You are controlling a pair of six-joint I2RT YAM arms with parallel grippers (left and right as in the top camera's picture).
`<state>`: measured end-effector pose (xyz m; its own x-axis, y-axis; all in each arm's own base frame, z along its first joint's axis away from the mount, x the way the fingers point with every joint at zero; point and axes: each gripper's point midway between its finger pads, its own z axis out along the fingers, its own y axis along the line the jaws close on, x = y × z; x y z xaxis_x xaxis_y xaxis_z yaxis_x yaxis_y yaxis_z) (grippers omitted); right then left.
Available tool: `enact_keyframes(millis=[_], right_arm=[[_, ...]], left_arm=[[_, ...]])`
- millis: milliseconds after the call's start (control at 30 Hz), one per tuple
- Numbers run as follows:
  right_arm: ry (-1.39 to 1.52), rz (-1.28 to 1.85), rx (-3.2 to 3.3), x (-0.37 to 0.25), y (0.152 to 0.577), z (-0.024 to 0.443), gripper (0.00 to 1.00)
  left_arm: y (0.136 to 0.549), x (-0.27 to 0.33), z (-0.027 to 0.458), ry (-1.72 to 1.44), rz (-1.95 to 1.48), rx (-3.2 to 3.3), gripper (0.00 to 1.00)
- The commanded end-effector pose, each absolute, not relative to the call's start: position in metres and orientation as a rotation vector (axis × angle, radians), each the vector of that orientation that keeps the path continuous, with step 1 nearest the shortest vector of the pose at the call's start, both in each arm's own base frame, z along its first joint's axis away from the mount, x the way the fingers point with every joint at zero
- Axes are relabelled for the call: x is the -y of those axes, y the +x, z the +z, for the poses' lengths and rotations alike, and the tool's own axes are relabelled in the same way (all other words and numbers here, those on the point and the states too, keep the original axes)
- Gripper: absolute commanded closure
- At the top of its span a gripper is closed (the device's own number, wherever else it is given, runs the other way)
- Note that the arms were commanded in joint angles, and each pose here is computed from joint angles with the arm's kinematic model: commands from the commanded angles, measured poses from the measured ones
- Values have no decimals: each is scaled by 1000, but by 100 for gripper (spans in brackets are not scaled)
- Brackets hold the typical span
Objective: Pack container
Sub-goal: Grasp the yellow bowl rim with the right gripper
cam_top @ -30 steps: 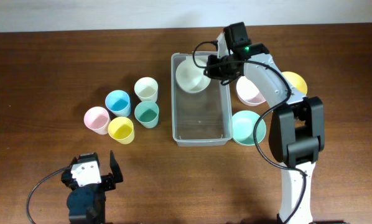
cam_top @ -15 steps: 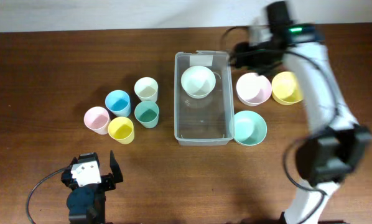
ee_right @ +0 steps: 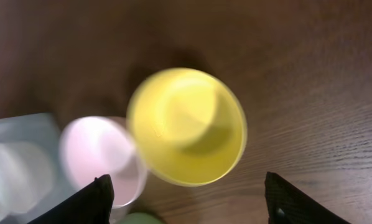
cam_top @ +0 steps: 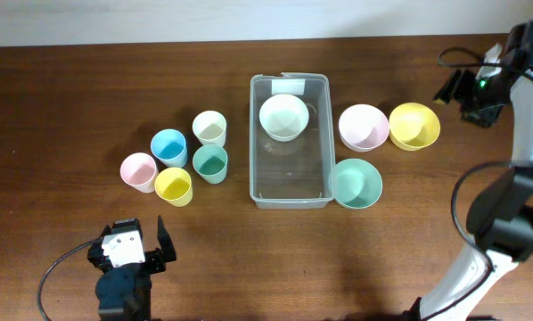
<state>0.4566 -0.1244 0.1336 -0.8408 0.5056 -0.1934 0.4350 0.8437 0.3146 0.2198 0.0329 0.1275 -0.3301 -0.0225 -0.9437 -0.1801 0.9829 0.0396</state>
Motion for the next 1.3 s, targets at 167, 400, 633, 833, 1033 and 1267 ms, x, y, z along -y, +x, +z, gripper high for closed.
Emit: enact_keyframes(millis=[167,400,633,833,1033,1267], right_arm=[[802,448,-2937,122,451,35,38],[863,641,-2889,124,455,15,67],[924,737,-2813,141,454,20,93],[913,779,-2802,142,452,24,96],[836,995,-2680,121,465,64,96],[518,1022,-2520,65,474,187,96]], left_arm=[[220,-31,125,-118,164,-1908,0],[220,-31,124,-118,164,-1908,0],[220,-31,124,-118,164,-1908,0],[220,-31,124,-118,164,-1908,0],[220,-31,124,-118,164,-1908,0],[220,-31,124,-118,164,-1908,0]])
